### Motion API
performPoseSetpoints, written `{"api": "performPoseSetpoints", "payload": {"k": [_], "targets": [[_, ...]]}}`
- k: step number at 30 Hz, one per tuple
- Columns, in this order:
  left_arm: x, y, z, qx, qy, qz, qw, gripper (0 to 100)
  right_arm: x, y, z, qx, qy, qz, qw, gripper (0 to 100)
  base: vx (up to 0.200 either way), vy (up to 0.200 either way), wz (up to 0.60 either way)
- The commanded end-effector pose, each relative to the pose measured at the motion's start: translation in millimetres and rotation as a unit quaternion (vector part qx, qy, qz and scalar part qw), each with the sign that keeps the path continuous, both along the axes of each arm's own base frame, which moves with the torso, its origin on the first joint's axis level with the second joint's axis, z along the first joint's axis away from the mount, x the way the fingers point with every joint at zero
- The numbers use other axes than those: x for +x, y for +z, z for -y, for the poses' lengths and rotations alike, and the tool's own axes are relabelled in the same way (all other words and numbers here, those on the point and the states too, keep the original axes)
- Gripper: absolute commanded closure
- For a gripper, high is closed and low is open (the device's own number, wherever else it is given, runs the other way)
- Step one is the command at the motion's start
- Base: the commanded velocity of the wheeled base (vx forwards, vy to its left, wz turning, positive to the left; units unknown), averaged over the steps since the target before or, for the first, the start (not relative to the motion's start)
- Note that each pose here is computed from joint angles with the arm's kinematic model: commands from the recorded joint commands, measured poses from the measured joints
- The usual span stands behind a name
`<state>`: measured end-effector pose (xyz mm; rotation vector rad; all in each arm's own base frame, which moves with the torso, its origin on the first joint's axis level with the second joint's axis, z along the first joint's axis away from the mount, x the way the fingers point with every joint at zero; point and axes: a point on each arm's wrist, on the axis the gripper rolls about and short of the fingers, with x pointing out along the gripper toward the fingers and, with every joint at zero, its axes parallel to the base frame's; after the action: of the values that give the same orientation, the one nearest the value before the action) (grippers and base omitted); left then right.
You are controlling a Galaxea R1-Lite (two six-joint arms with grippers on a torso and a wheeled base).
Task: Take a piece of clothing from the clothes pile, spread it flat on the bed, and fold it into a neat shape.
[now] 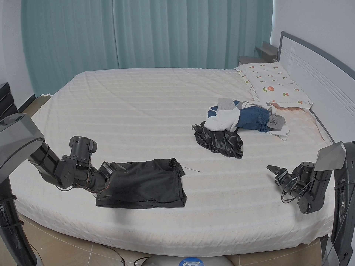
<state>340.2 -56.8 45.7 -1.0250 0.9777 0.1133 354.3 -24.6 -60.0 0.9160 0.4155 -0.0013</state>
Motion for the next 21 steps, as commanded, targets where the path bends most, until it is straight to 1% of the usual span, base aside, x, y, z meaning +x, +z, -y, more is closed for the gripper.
{"api": "performPoseSetpoints", "payload": {"k": [1,6,9,15,21], "targets": [[4,-1,-7,-0.001,0.01,0.003,0.9999,0,2,8,-3,-0.001,0.004,0.017,0.9999,0,0.0,0.2,0.0],[6,-3,-8,-0.002,0.013,0.008,0.9999,0,3,10,-7,0.0,0.009,0.02,0.9998,0,0.0,0.2,0.0],[8,-4,-13,-0.001,0.02,0.011,0.9997,0,3,11,-8,0.0,0.012,0.022,0.9997,0,0.0,0.2,0.0],[11,-5,-16,-0.003,0.024,0.012,0.9996,0,2,13,-18,0.0,0.024,0.023,0.9995,0,0.0,0.2,0.0],[13,-7,-22,-0.005,0.029,0.01,0.9995,0,1,21,-37,-0.009,0.032,0.029,0.999,0,0.0,0.2,0.0]]}}
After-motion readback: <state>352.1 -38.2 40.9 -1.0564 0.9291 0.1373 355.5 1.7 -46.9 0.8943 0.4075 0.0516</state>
